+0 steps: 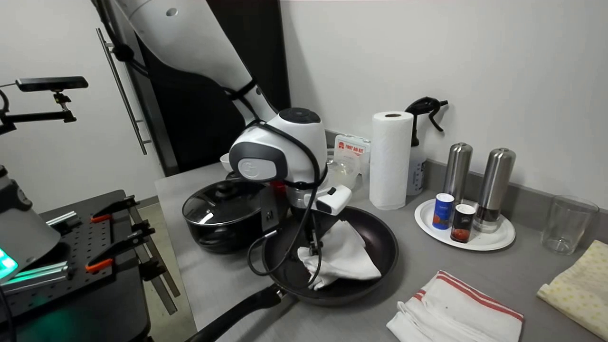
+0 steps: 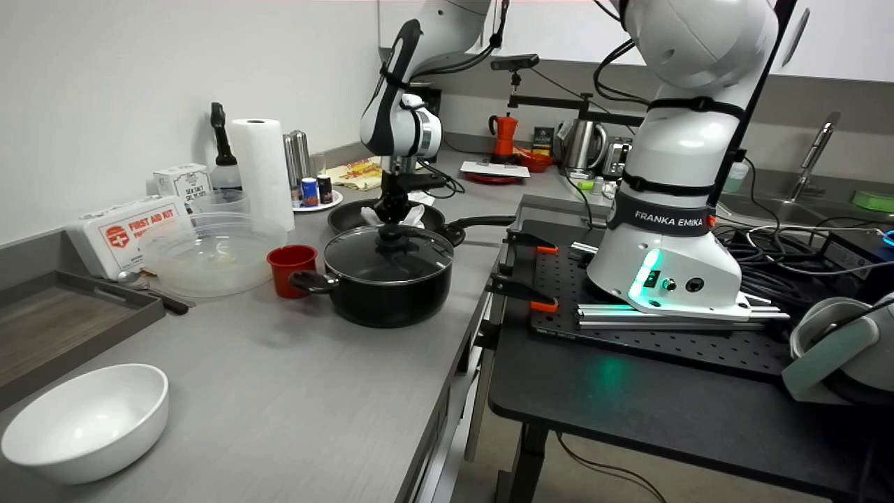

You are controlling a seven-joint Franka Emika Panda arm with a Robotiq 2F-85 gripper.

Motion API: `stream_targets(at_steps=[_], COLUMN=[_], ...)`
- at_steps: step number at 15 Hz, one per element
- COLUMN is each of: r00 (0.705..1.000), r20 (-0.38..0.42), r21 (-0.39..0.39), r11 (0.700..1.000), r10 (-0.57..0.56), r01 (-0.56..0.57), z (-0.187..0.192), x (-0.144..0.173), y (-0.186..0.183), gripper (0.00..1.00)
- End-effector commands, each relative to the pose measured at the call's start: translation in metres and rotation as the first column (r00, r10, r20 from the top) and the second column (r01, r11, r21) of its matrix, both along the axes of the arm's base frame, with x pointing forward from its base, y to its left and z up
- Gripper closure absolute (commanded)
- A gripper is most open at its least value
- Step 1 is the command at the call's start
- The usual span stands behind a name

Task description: Pick up the cloth and wipe the pan

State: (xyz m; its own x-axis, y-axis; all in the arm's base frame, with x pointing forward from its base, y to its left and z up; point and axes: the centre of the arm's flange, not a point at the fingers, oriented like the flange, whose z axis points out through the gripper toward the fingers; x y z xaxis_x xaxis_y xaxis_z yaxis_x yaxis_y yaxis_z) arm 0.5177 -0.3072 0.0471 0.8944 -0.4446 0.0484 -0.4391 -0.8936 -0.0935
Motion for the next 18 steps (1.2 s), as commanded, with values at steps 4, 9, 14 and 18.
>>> stream_targets(at_steps=[4,9,14,18], r00=[0.996,0.999,0.996,0.989], r20=[-0.024,-0.018,-0.011,-0.011], r21=[-0.019,-0.022,-0.042,-0.042], r11=[0.996,0.999,0.996,0.988], r10=[-0.091,-0.036,0.084,0.150], r01=[0.090,0.036,-0.084,-0.150], z=[-0.007,-0.004,0.004,0.001], x=[-0.023,-0.007,0.017,0.030], y=[-0.025,-0.003,0.051,0.080], gripper=[0.98,0.98,0.98,0.98])
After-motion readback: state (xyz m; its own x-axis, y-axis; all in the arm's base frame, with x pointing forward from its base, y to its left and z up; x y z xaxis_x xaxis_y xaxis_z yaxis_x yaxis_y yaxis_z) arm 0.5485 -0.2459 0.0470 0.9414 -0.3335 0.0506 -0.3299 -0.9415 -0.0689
